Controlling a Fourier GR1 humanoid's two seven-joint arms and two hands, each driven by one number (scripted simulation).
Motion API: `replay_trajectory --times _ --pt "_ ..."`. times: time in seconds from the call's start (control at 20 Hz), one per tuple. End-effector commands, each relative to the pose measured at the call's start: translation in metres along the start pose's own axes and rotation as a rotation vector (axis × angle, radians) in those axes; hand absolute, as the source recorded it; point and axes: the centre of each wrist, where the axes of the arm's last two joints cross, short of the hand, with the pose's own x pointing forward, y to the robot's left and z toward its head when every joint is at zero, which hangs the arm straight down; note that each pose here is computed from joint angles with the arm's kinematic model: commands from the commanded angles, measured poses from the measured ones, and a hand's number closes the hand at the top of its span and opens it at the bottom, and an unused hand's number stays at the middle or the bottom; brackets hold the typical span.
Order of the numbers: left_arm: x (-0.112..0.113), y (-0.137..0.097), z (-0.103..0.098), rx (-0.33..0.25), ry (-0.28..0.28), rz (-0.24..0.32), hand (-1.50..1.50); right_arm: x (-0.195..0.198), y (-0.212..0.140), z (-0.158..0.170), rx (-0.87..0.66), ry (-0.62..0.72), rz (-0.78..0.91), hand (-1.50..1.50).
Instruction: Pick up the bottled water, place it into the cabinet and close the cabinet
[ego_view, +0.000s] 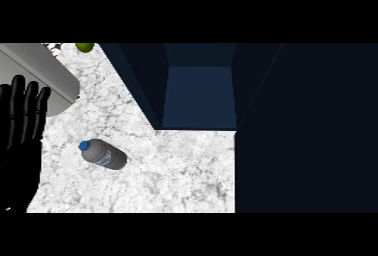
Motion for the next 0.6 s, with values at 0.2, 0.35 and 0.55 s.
replay_trajectory --times 0.2,0.35,0.55 --pt "-0.004 0.060 0.000 -0.255 -0.010 0.230 -1.50 0.011 -0.002 0.022 -0.014 -0.002 0.009 -1.50" --pt "-0.029 0.048 0.026 -0.329 0.182 0.459 -1.50 0.011 0.012 0.024 0.166 0.049 -0.079 -1.50" --pt "-0.020 0.109 0.020 -0.350 0.208 0.481 -1.50 0.039 0.017 0.034 0.193 0.050 -0.102 -1.50"
